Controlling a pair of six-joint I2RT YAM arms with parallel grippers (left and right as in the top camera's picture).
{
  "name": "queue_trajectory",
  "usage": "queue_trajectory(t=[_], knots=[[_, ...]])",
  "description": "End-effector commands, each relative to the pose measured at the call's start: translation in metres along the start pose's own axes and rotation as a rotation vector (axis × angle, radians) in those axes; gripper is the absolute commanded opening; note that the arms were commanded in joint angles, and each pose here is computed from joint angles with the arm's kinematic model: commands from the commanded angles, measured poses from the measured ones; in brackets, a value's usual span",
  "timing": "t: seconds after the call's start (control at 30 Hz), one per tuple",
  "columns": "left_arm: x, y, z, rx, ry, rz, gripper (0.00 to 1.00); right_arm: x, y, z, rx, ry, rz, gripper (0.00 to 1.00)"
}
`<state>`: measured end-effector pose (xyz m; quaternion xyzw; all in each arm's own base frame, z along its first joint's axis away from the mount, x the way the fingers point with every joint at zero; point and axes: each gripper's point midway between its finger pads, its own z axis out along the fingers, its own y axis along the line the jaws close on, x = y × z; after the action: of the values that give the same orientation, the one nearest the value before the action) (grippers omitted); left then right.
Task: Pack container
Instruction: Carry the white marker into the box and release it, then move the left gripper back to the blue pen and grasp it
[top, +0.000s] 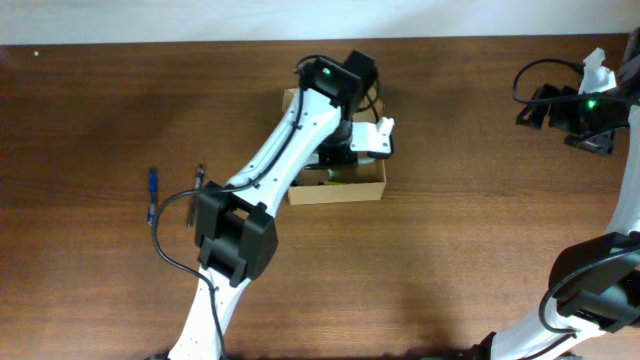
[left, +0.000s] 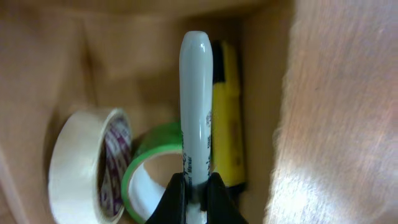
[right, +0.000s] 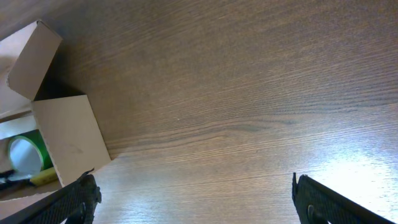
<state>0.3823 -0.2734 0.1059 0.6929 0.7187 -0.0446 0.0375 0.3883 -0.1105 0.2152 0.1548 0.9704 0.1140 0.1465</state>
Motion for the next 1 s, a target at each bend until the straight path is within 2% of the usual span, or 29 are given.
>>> queue_trajectory(t=[0.0,0.27,0.33,0.37,0.4,0.5,0.63,0.73,0.83,0.9,0.97], knots=[[-0.002,-0.011,0.017,0.066,0.016,-0.017,0.02,0.000,0.001,0.004,-0.013,0.010,0.012,0.99],[0.002,-0.014,0.030,0.098,0.044,-0.068,0.02,0.000,0.001,0.004,-0.013,0.010,0.012,0.99],[0.002,-0.015,0.030,0.101,0.046,-0.072,0.13,0.000,0.001,0.004,-0.013,0.010,0.012,0.99],[0.003,-0.015,0.029,0.102,0.048,-0.077,0.26,0.000,0.001,0.004,-0.013,0.010,0.012,0.99],[0.002,-0.015,0.029,0.101,0.048,-0.092,0.33,0.000,0.001,0.004,-0.013,0.010,0.012,0.99],[0.001,-0.013,0.021,0.080,0.036,-0.107,0.38,0.000,0.001,0.004,-0.013,0.010,0.012,0.99],[-0.005,-0.002,-0.032,-0.043,-0.060,-0.144,0.40,0.000,0.001,0.004,-0.013,0.010,0.012,0.99],[0.005,0.012,-0.098,-0.190,-0.165,-0.241,0.39,0.000,0.001,0.004,-0.013,0.010,0.012,0.99],[0.029,0.023,-0.166,-0.330,-0.284,-0.368,0.48,0.000,0.001,0.004,-0.013,0.010,0.012,0.99],[0.056,0.027,-0.209,-0.425,-0.359,-0.472,0.47,0.000,0.001,0.004,-0.013,0.010,0.012,0.99],[0.087,0.030,-0.240,-0.502,-0.418,-0.591,0.42,0.000,0.001,0.004,-0.013,0.010,0.012,0.99]])
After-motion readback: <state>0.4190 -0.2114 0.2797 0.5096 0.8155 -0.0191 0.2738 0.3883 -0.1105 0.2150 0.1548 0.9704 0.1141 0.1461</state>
